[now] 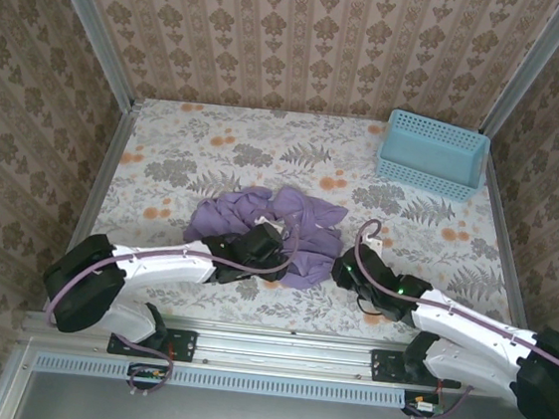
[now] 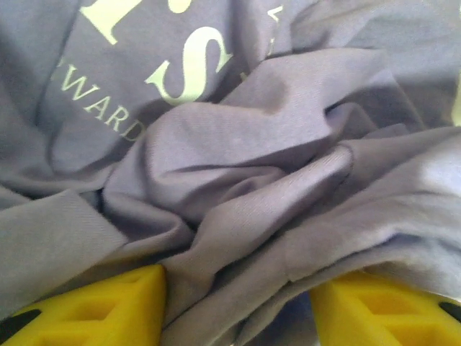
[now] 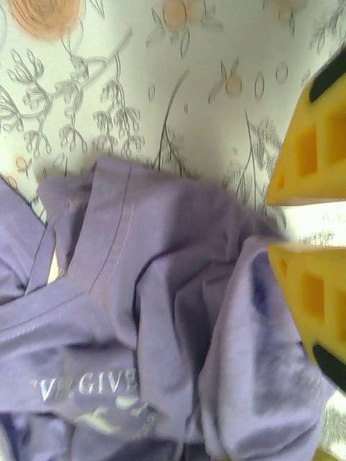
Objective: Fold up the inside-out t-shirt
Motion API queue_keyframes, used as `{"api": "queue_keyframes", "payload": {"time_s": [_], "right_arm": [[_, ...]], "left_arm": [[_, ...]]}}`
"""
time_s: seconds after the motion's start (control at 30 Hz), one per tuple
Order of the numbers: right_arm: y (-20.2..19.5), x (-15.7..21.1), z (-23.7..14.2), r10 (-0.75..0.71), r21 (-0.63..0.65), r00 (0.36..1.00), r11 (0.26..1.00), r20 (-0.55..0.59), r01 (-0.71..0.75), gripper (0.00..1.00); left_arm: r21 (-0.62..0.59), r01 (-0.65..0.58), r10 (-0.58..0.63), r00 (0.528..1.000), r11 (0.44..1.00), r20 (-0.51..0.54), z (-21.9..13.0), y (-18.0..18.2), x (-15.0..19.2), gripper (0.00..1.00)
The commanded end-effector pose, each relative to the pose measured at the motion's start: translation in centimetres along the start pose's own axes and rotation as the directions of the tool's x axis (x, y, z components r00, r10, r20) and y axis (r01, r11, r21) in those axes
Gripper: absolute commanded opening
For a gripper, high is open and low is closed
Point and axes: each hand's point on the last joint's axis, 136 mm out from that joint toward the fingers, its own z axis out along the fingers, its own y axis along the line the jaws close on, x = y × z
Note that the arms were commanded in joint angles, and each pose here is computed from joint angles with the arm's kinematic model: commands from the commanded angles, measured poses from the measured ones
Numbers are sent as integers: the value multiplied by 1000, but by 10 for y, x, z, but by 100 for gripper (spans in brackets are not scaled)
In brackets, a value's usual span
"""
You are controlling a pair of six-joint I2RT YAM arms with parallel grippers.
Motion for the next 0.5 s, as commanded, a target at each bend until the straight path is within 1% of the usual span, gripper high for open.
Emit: {"api": "queue_keyframes", "payload": {"time_s": [0.0, 0.07, 0.13, 0.2, 0.3, 0.37, 0.47], "right_arm": [[-3, -15, -26, -109, 96, 992, 990, 64, 102, 43], [5, -13, -33, -153, 95, 986, 985, 61, 147, 46], [20, -4, -32, -182, 56, 983, 982, 33, 180, 47], [37, 12, -23, -187, 4, 982, 982, -21, 187, 48], [53, 27, -6, -167, -27, 984, 986, -69, 165, 47], [59, 30, 5, -159, -20, 984, 987, -78, 158, 46], [60, 29, 16, -159, 39, 984, 986, -86, 163, 45]], "left_arm": [[93, -9, 7, 1000, 996, 27, -2, -24, -14, 51], [119, -8, 5, 1000, 993, 26, 0, -30, -15, 47], [127, -5, 2, 1000, 992, 24, 1, -33, -16, 41], [143, -4, 0, 1000, 990, 24, 3, -37, -18, 36], [173, 4, -9, 1000, 985, 28, 3, -42, -19, 30], [193, 16, -22, 999, 981, 30, 3, -45, -20, 27], [224, 33, -41, 999, 974, 31, 1, -50, -20, 24]]}}
